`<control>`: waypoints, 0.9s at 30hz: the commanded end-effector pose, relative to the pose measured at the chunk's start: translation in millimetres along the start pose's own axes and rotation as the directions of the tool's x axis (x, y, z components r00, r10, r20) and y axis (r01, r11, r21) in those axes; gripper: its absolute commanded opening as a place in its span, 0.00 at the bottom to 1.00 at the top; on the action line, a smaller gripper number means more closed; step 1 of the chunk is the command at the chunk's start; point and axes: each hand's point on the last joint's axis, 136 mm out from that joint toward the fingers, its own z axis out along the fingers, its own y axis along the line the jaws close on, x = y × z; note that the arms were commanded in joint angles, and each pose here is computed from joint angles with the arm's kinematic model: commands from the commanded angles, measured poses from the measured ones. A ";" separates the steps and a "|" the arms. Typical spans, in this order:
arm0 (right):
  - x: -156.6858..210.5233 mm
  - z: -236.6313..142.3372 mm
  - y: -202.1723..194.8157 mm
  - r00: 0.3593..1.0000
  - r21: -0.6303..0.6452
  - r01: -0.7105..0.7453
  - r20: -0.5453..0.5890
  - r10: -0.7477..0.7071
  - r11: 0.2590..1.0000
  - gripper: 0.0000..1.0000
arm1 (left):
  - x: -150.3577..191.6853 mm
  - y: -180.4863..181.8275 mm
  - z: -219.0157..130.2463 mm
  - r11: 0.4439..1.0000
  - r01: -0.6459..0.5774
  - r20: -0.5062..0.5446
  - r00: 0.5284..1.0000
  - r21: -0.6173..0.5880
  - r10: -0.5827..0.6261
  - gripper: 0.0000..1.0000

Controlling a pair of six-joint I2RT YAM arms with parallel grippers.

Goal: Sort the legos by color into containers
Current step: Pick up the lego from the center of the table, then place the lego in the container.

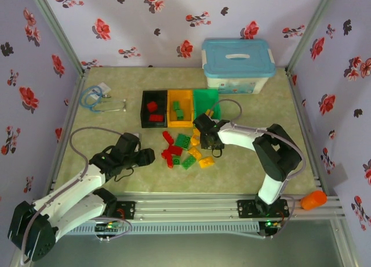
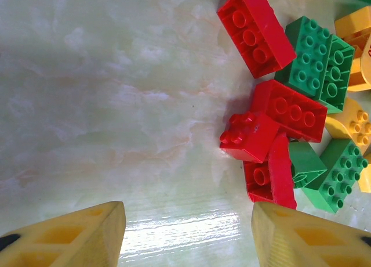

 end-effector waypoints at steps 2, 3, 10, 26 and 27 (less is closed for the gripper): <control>-15.3 -13.2 2.7 0.999 0.004 -0.007 0.038 0.007 1.000 0.25 | 0.5 -2.6 -0.3 1.000 0.002 0.002 1.000 0.013 -0.002 0.59; -19.0 -20.0 4.2 0.999 -0.001 -0.002 0.051 0.002 1.000 0.24 | 0.8 -2.4 0.0 1.000 0.001 0.001 1.000 0.012 -0.001 0.59; -72.6 -78.8 7.8 0.984 -0.012 0.032 0.177 -0.030 0.999 0.25 | -2.8 -5.8 -0.4 1.000 -0.011 0.001 1.000 0.013 0.011 0.59; -150.5 -48.4 6.6 0.993 -0.020 0.012 0.116 -0.009 1.000 0.41 | 2.6 -2.6 -15.1 1.000 0.012 0.020 1.000 0.027 -0.012 0.59; -151.6 -49.8 8.3 0.993 -0.027 0.013 0.116 -0.010 1.000 0.54 | 2.4 -2.8 -15.1 1.000 0.013 0.021 1.000 0.028 -0.013 0.59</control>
